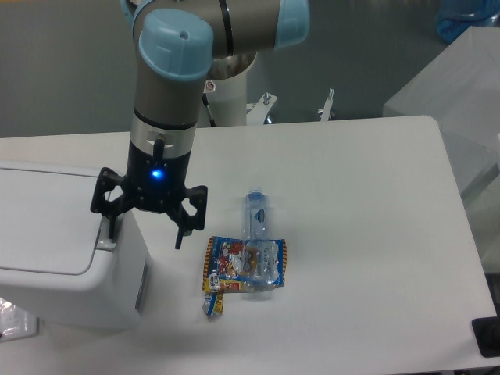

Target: Open the trash can

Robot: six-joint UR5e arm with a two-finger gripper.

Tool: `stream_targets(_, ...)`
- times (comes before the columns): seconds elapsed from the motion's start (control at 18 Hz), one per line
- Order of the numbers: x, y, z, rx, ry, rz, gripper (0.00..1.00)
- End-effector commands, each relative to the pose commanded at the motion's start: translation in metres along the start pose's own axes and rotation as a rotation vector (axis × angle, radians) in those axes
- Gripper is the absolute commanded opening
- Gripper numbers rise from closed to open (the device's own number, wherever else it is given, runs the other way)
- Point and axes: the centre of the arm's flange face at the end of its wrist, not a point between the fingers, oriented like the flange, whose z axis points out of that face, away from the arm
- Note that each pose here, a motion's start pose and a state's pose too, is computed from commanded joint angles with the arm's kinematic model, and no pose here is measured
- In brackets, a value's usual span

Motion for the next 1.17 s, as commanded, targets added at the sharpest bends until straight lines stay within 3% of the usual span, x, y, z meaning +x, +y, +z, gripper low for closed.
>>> stream_targets(0.44,0.002,-0.002,-0.007,0.012,-0.001,0.004,1.00)
stream_targets(0.67,0.004,-0.019,-0.026,0.082,-0.019,0.047,1.00)
stream_targets(0.83,-0.005,-0.033,-0.048,0.157,-0.055,0.055,1.00)
stream_targets(1.06,-0.016,-0.040,-0.066,0.166,-0.177,0.062,1.00)
stream_targets(1.17,-0.017,-0.044,-0.069,0.166,-0.189,0.147,1.00)
